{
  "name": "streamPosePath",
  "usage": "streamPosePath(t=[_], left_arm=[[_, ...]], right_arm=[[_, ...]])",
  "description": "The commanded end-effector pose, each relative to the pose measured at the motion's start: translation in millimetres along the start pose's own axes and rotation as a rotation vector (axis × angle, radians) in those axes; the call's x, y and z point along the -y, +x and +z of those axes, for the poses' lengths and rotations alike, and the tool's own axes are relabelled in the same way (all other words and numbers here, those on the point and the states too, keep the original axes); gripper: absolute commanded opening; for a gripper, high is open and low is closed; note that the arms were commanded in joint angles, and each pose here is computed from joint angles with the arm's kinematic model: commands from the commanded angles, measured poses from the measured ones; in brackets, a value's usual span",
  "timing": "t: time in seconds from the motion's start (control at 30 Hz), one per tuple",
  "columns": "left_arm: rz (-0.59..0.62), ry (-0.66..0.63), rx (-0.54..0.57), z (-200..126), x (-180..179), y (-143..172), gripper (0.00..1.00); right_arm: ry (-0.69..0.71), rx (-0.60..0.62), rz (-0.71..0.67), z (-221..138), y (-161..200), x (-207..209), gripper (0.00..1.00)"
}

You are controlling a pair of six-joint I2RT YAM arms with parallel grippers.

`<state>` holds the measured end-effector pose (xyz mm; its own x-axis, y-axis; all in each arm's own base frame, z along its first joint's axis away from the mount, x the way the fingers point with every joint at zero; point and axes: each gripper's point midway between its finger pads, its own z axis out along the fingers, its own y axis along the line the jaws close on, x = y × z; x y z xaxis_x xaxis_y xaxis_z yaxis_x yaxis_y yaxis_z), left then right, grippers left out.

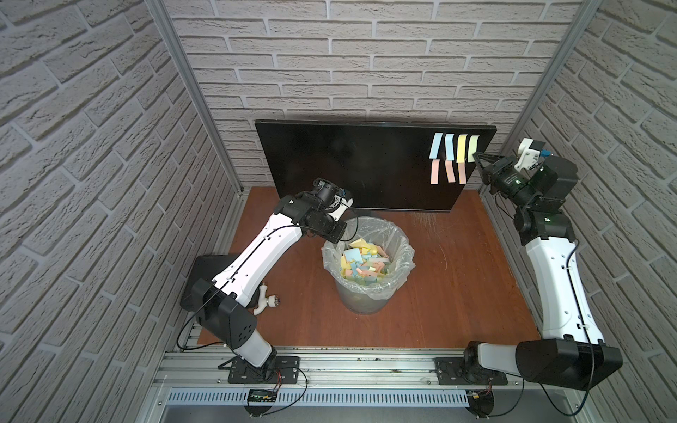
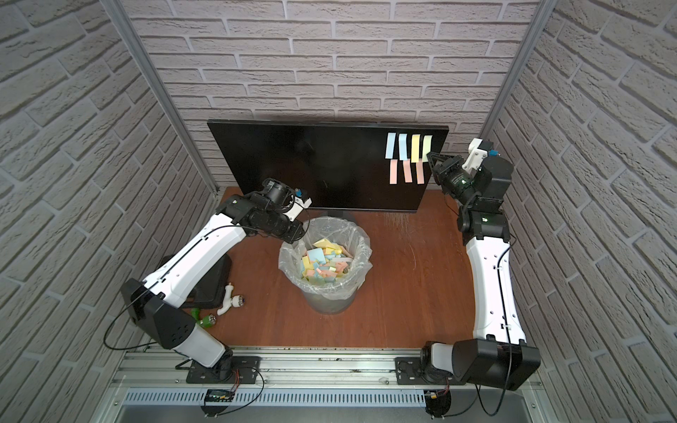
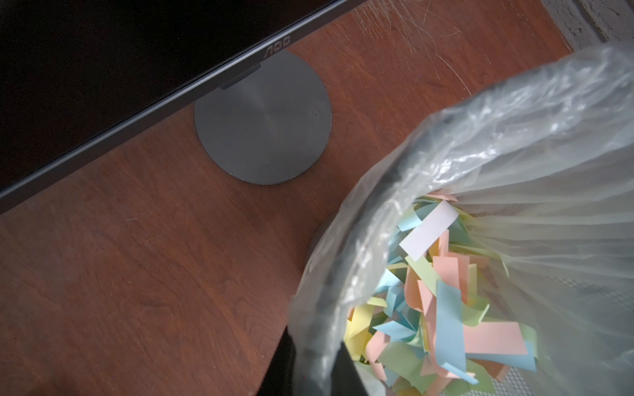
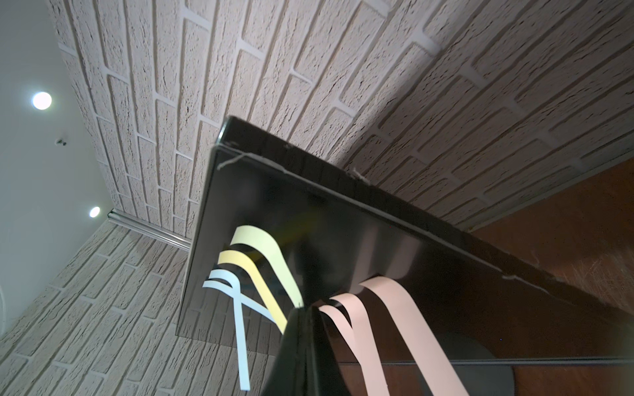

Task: Remove the sticky note from the monitor
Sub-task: Tear off the sticky note from the monitor.

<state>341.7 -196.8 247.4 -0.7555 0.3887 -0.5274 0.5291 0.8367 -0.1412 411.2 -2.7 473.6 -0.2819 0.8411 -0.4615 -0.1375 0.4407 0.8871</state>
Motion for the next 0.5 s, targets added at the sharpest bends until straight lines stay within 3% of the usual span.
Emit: streamPosePath(t=[0.0, 0.47], left_arm=[[0.015, 0.004, 0.010, -0.7, 0.9, -5.0, 0.18], [0.026, 0.006, 0.008, 0.2, 1.2, -3.2, 0.18]], right_arm=[[-0.091, 0.043, -0.074, -18.2, -6.5, -40.6, 0.03], [-0.130, 0.063, -0.130, -45.9, -1.6, -68.0, 0.03]])
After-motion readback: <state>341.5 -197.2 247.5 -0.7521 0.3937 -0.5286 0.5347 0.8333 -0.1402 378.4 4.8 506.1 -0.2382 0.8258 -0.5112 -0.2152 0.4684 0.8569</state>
